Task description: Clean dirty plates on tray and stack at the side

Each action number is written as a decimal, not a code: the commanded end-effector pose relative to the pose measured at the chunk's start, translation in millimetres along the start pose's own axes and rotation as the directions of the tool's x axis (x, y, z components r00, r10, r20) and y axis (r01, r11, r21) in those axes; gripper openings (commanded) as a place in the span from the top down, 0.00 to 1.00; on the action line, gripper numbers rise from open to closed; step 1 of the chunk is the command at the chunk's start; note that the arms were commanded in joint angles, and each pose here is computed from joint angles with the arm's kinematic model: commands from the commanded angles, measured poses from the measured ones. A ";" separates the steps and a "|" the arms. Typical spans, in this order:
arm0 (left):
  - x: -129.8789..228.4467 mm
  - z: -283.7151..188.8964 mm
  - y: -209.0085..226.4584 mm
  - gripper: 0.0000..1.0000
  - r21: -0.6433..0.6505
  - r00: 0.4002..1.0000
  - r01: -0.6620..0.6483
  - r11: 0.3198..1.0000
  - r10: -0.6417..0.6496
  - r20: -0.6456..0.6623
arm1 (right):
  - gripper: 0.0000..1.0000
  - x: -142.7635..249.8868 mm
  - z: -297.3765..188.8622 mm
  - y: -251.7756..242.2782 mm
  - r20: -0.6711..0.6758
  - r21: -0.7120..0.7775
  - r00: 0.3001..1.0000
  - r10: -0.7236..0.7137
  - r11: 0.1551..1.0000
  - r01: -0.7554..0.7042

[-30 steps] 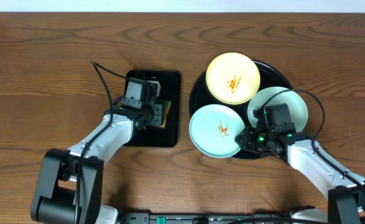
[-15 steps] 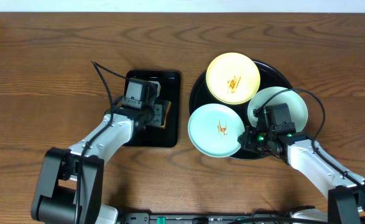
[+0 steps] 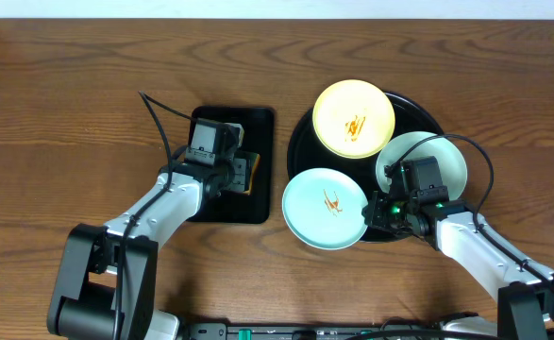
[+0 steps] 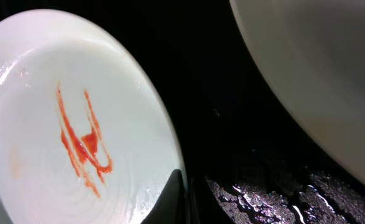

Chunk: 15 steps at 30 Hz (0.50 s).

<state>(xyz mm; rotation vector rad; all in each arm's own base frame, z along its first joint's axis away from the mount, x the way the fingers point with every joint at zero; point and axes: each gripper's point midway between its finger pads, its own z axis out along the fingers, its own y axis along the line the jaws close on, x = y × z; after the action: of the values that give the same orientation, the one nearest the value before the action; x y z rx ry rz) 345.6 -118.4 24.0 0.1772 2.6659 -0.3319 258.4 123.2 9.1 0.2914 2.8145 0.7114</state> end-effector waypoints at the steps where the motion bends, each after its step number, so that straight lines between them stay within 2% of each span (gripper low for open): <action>1: 1.8 3.2 -5.5 0.45 0.006 0.999 -0.048 0.999 0.049 -0.008 | 0.99 -3.5 -0.4 4.4 0.005 -0.006 1.000 -0.002 1.000 0.002; 4: 2.9 3.7 -9.8 0.45 0.010 0.996 -0.092 0.996 0.092 -0.010 | 0.99 -7.6 -0.5 3.7 0.023 0.000 0.999 0.034 0.999 -0.034; 15: 3.2 4.4 -7.4 0.45 -0.005 0.996 -0.093 0.996 0.093 -0.012 | 0.99 -30.1 -2.3 9.2 0.118 -0.017 0.992 0.045 0.999 -0.044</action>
<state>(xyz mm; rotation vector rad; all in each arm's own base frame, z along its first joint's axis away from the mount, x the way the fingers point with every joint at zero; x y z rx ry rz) 342.0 -128.5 24.0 0.2818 2.6552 -0.3247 281.9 123.6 17.9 0.3551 2.7113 0.7170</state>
